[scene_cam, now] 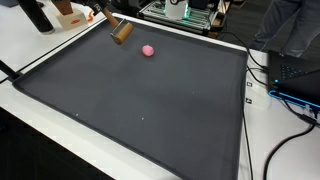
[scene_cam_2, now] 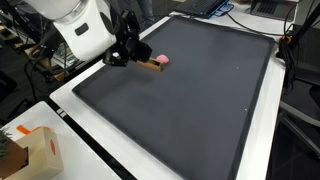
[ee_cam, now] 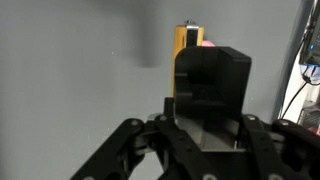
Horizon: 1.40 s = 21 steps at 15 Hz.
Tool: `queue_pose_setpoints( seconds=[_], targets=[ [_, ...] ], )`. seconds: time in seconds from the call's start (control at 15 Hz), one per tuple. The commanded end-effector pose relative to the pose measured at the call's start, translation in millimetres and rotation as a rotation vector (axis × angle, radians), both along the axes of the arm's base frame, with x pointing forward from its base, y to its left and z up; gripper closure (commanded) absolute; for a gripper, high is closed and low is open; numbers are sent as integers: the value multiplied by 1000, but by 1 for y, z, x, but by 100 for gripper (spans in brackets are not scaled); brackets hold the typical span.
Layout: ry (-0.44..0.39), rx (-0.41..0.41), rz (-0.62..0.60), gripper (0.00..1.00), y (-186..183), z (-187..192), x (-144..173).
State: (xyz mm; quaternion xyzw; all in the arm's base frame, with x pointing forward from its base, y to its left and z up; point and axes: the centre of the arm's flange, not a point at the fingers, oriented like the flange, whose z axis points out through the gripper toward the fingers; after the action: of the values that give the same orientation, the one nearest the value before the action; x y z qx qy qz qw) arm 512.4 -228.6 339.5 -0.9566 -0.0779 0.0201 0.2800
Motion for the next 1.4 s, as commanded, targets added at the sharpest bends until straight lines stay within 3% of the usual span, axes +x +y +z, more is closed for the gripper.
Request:
queue_pose_setpoints(
  seconds=[0.0,0.73,1.33],
  targets=[
    [-19,26,-9,77,-4,1,5],
    [-30,-12,6,77,19,7,17],
    [-60,-152,19,77,72,35,34]
  ],
)
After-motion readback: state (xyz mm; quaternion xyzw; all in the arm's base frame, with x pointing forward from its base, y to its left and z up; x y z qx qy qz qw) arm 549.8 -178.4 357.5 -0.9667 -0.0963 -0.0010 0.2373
